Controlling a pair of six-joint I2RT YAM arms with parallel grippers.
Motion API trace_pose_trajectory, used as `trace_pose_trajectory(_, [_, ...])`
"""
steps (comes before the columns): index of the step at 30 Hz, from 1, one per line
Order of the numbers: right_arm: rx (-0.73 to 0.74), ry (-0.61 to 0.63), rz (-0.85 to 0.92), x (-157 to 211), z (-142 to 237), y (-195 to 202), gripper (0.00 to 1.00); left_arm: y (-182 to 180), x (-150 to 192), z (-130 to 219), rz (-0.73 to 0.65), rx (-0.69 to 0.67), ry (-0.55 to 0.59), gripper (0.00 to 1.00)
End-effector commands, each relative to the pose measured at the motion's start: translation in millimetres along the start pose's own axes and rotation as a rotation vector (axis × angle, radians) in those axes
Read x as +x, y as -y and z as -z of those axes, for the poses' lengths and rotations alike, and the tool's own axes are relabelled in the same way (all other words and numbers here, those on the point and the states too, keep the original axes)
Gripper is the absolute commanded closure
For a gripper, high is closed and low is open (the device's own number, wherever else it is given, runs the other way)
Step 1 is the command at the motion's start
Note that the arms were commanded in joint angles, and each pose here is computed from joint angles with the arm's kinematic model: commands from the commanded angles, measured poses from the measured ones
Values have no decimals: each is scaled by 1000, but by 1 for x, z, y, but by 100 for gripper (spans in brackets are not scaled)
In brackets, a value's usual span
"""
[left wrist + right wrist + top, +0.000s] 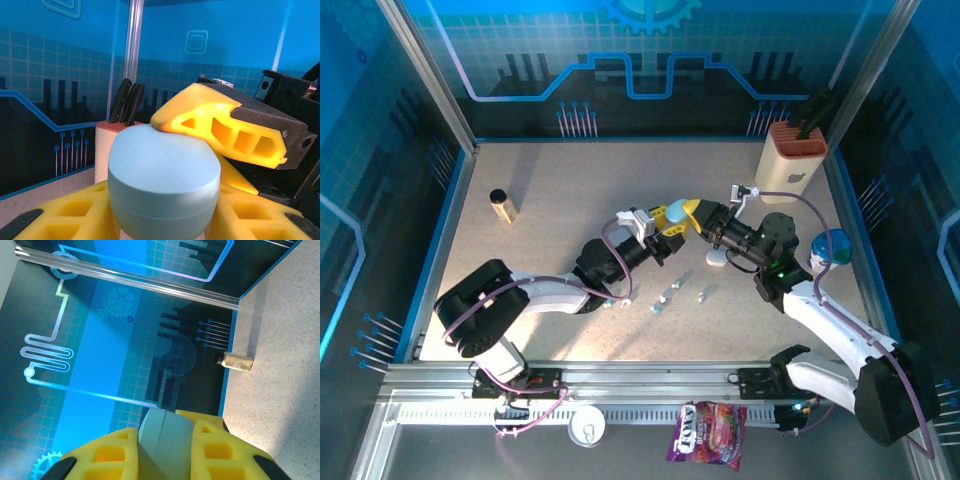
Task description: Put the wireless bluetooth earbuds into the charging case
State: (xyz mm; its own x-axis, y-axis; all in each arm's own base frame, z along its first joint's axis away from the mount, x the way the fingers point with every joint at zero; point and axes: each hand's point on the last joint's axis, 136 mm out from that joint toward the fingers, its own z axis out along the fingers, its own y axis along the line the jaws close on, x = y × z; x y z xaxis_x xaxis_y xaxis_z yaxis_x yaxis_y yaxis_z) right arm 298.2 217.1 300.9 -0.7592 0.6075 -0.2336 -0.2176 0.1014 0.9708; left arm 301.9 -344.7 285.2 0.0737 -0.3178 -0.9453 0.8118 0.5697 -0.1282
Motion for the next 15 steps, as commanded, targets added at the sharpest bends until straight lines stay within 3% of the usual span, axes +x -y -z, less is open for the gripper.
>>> trace_pose_trajectory(1, [34, -22, -21, 7, -1, 15, 100, 15, -23, -3, -14, 62, 73, 58])
trace_pose_trajectory(10, [39, -25, -17, 8, -2, 17, 100, 14, -24, -4, -8, 60, 76, 57])
trace_pose_trajectory(15, [51, -29, -20, 9, -1, 20, 100, 15, -24, -4, -11, 63, 76, 67])
